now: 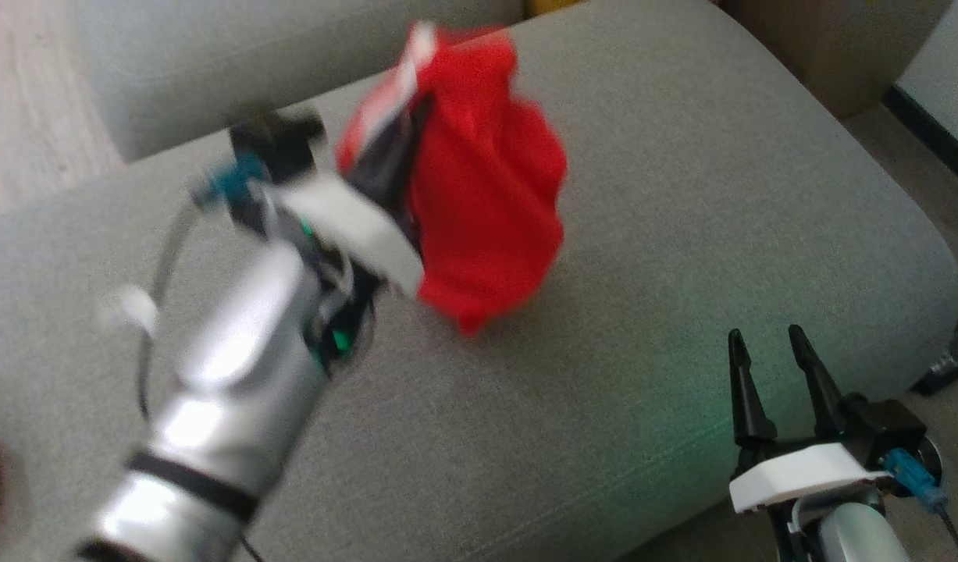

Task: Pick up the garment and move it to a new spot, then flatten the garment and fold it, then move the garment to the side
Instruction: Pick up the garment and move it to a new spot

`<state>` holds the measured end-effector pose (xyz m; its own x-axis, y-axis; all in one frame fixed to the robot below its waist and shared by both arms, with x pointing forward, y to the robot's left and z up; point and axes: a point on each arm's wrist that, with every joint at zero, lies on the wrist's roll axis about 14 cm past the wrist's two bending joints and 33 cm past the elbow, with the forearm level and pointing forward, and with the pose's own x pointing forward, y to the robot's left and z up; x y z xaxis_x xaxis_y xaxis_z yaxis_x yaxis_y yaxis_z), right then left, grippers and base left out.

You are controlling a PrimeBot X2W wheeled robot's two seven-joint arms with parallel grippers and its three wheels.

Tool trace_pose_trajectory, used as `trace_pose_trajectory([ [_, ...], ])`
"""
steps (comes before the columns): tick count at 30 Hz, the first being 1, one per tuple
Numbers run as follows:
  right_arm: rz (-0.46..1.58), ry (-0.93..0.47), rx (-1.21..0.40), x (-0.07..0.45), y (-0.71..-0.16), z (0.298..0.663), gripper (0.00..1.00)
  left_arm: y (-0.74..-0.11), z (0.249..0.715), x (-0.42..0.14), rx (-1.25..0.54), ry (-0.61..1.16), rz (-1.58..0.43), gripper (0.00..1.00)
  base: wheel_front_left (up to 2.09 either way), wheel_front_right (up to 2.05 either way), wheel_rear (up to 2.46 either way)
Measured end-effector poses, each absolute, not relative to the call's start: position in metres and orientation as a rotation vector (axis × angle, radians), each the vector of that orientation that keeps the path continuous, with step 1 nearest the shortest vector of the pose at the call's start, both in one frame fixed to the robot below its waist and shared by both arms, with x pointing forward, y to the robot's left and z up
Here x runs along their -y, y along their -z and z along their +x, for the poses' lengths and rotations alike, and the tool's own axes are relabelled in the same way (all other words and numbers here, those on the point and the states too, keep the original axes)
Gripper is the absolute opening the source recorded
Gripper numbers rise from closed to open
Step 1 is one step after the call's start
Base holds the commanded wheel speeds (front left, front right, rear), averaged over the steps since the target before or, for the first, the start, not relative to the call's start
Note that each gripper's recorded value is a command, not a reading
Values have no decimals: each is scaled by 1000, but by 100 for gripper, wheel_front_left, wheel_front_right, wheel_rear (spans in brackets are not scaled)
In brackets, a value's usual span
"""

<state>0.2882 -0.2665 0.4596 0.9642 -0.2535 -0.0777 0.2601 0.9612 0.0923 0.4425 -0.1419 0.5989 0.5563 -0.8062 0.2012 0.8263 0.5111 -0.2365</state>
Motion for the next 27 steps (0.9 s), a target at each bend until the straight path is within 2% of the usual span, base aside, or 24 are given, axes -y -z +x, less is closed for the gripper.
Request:
trace_pose_trajectory([
  [3, 98, 262, -88, 267, -454, 290, 100, -538, 429, 132, -68, 938, -342, 0, 0, 0, 0],
  [4, 98, 262, -88, 267, -454, 290, 100, -538, 429, 132, -68, 938, -342, 0, 0, 0, 0],
  [7, 79, 237, -96, 262, -453, 297, 100, -484, 422, 101, -185, 844, -310, 0, 0, 0, 0],
  [10, 62, 210, -101, 256, -452, 305, 100, -458, 420, 68, -234, 735, -315, 0, 0, 0, 0],
  [11, 60, 201, -101, 254, -452, 308, 100, -455, 421, 58, -232, 704, -316, 4, 0, 0, 0],
  [12, 61, 193, -98, 252, -453, 310, 100, -454, 420, 50, -229, 681, -313, 88, 0, 0, 0],
  [13, 59, 182, -96, 250, -453, 313, 100, -453, 418, 42, -225, 659, -314, 100, 0, 0, 0],
  [18, 66, 112, -85, 230, -455, 323, 100, -460, 402, 4, -175, 547, -320, 100, 0, 0, 0],
  [27, 72, -13, -49, 192, -464, 334, 100, -504, 375, -86, 31, 291, -226, 100, 0, 0, 0],
])
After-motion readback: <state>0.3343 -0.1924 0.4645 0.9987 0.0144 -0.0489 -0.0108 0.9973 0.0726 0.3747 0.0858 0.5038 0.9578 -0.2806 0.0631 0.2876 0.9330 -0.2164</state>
